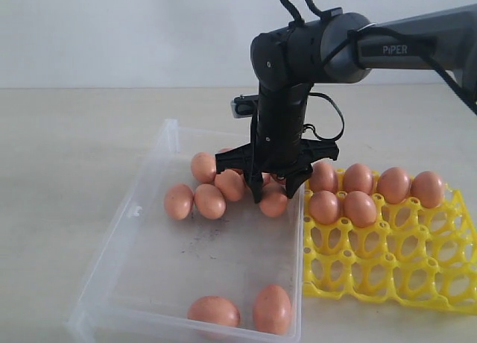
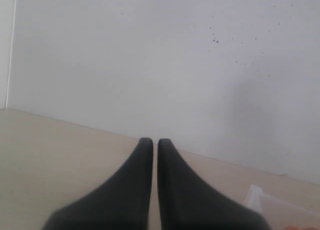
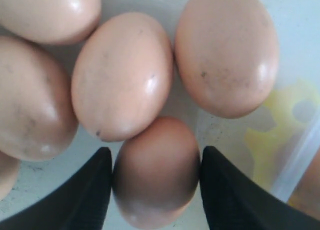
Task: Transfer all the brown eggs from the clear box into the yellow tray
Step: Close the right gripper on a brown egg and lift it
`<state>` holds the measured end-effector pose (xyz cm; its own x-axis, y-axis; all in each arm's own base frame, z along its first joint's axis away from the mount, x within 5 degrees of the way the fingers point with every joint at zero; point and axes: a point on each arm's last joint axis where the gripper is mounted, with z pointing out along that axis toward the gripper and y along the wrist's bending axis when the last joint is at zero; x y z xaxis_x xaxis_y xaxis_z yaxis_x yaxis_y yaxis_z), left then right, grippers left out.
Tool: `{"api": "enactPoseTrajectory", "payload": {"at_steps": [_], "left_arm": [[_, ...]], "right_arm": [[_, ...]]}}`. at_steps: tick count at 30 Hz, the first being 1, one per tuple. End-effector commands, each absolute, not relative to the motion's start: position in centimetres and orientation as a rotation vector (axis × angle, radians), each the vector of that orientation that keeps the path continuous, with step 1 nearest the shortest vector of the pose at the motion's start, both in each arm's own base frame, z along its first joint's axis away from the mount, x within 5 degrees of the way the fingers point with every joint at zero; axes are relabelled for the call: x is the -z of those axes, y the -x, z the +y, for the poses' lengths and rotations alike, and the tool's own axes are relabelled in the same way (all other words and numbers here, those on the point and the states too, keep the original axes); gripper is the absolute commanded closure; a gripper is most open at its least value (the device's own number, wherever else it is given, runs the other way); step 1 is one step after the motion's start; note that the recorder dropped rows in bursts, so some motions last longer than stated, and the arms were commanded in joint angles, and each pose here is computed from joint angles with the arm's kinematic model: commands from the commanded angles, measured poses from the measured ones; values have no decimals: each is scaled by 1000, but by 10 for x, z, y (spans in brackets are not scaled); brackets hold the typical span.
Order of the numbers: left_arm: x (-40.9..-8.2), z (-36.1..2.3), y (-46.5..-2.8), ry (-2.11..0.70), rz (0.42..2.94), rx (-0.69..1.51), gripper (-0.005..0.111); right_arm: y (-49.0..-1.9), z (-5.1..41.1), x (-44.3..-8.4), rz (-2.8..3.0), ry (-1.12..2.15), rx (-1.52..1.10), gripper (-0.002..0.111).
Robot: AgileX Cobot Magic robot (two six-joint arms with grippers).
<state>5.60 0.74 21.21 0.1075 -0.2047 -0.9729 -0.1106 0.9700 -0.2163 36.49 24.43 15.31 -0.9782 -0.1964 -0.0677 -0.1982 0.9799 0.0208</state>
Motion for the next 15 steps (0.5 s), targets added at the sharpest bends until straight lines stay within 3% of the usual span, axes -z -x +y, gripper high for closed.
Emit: {"api": "enactPoseTrajectory", "payload": {"at_steps": [1, 15], "left_arm": [[-213, 7, -56, 253, 1462, 70, 103], [-213, 7, -56, 253, 1462, 70, 103]], "right_arm": [[-366, 240, -146, 3076, 325, 12, 62], [-368, 241, -132, 3083, 327, 17, 62]]}}
